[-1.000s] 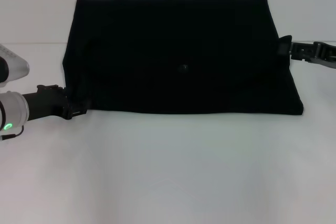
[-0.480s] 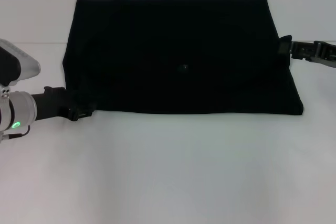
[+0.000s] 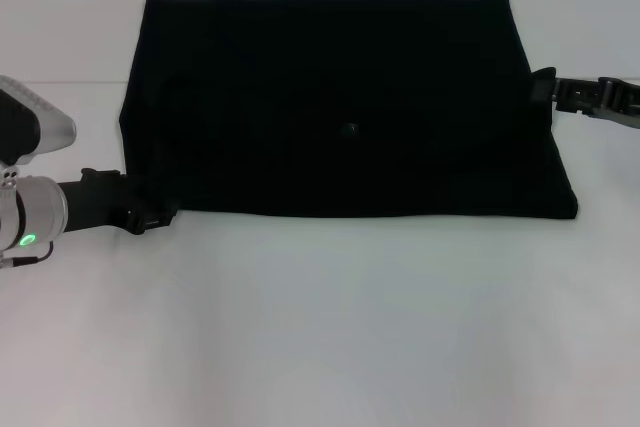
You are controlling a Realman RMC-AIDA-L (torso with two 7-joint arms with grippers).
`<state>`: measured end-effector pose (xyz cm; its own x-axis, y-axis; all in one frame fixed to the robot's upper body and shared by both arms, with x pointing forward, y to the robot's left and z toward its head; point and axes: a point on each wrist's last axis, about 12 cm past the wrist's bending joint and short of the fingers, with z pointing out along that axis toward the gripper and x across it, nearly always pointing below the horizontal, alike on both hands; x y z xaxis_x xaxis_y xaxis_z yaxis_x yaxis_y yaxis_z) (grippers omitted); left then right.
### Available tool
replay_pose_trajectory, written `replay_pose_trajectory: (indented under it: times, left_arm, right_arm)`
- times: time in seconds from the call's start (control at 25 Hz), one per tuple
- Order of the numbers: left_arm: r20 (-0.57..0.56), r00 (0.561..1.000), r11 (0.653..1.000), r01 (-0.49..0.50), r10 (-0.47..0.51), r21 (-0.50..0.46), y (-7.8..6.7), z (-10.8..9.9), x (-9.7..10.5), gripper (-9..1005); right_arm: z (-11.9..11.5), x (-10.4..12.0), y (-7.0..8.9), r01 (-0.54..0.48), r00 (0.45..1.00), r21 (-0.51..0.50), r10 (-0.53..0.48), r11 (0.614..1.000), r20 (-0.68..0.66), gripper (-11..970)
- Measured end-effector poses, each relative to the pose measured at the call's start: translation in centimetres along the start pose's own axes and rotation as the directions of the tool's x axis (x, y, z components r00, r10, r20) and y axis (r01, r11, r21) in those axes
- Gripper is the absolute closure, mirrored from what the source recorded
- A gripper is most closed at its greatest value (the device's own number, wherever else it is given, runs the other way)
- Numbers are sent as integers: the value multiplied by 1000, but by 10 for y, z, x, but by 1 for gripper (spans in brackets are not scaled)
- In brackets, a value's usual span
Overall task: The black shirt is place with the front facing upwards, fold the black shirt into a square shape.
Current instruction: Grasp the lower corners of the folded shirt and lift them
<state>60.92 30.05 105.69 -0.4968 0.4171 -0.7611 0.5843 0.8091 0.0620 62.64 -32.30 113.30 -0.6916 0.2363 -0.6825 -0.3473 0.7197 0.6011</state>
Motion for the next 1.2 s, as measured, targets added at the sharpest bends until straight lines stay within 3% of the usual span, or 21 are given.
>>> replay_pose_trajectory:
  times: [0.24, 0.68, 1.2]
  left_arm:
    - [4, 1000, 1000, 20, -20, -18, 4, -1, -3, 414]
    - [-1, 1000, 1000, 15, -15, -22, 5, -1, -5, 874]
    - [1, 1000, 1000, 17, -17, -16, 7, -3, -8, 998]
  right_arm:
    - [-1, -1, 0, 2, 1000, 0, -2, 1000, 4, 308]
    - [-5, -1, -4, 0, 1000, 23, 0, 1000, -16, 306]
    - [-12, 6, -24, 1, 986, 205, 33, 979, -164, 304]
